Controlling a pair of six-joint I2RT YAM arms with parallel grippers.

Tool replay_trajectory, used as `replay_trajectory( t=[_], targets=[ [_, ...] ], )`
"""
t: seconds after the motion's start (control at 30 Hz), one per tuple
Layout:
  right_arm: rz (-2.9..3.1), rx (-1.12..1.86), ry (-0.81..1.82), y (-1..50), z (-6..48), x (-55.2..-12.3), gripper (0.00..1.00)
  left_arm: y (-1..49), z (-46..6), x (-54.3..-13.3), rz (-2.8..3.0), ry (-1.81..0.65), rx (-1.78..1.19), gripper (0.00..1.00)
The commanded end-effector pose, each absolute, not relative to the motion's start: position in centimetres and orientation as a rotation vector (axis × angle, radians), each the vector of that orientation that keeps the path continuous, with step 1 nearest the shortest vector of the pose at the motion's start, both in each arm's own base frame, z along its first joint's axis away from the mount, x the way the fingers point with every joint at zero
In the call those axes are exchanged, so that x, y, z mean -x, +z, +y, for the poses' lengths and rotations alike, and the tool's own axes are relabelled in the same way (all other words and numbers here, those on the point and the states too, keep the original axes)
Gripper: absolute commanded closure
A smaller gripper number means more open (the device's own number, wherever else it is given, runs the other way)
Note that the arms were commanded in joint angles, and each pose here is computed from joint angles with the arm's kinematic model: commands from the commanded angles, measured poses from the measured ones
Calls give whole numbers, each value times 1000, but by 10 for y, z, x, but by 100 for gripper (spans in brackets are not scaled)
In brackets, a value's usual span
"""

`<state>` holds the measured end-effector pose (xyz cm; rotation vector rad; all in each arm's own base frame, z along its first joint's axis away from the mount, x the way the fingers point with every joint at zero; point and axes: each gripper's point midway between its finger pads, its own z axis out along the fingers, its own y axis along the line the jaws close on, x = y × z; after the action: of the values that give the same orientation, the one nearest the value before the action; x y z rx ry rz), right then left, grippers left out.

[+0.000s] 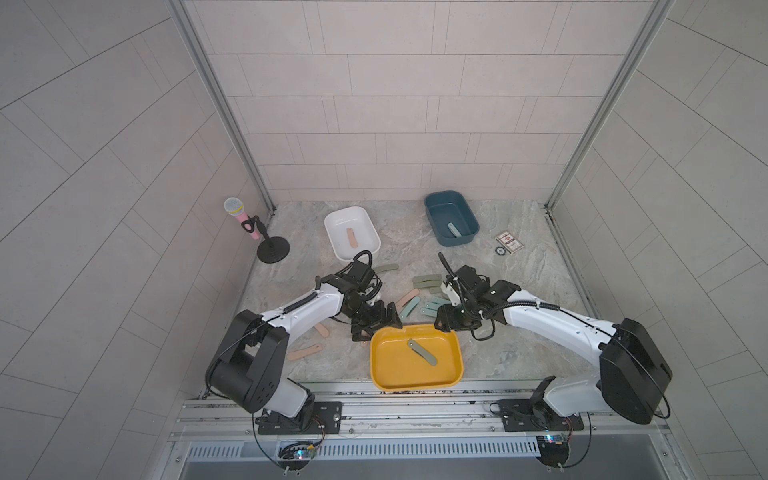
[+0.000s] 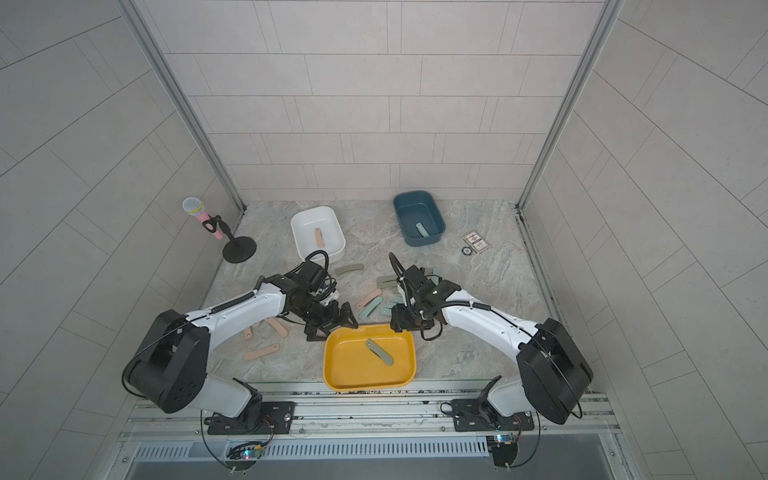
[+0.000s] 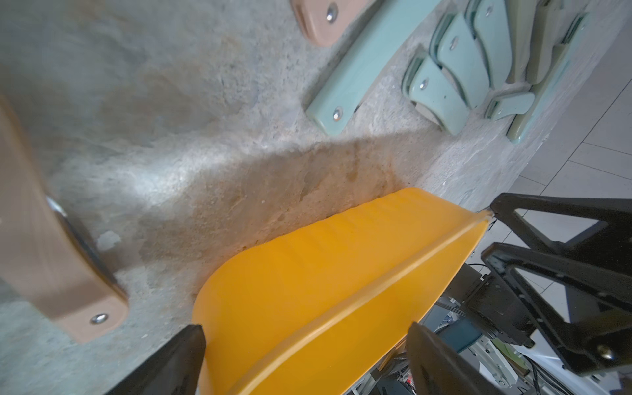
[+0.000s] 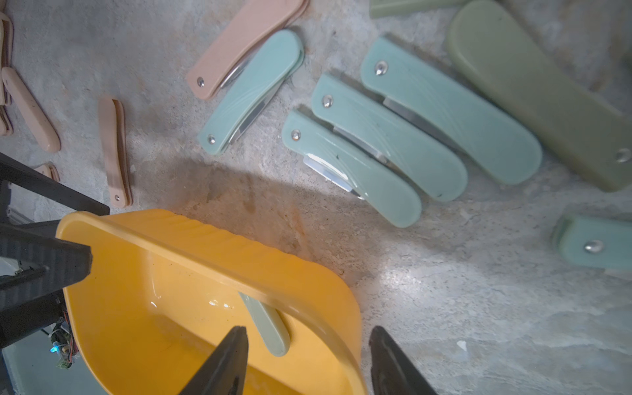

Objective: Place the fruit knives into the storage box by color
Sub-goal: Adjust the storage box at the center of the board.

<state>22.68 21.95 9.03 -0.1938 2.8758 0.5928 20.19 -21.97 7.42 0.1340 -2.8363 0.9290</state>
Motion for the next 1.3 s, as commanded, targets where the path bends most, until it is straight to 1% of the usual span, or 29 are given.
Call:
replay_trajectory(
  t=[0.0,0.07,0.23,0.3,0.37,0.43,0.47,0.53,0.67,0.77,0.83,0.97,1.0,1.1,1.2,1.27],
  targets=[
    [2880,238,539,96,212,-229,39,82,-223,-212,-2867,924,-108,2],
    [2882,279,451,98,201,-228,37,81,-211,-208,-2902,820,-68,2],
    [2890,326,273,102,172,-214,30,78,-152,-178,-3000,395,26,2],
    [2898,326,236,100,167,-207,30,86,-155,-174,-3025,385,61,3],
    [2896,322,211,94,166,-201,31,83,-150,-164,-3024,314,68,4],
    [2900,314,226,86,169,-195,34,83,-149,-156,-3017,264,93,9],
    [2904,314,232,83,171,-193,35,83,-146,-154,-3021,236,93,13],
    [2896,316,256,80,179,-192,37,82,-143,-151,-3032,210,87,31],
    [2877,311,306,76,191,-193,43,78,-145,-148,-3026,198,85,47],
    [2869,306,321,73,195,-195,50,70,-151,-145,-3005,215,77,55],
    [2863,303,329,72,197,-196,55,62,-156,-143,-2987,250,65,58],
    [2859,298,348,70,200,-198,64,58,-165,-146,-2972,298,65,59],
    [2858,297,345,70,200,-199,67,59,-167,-147,-2976,310,67,61],
    [2854,297,340,69,201,-201,73,63,-173,-153,-2981,339,81,71],
    [2856,300,331,68,202,-204,79,67,-179,-159,-2984,359,92,83],
    [2856,300,326,68,201,-208,83,69,-184,-164,-2990,374,95,88]
  ],
)
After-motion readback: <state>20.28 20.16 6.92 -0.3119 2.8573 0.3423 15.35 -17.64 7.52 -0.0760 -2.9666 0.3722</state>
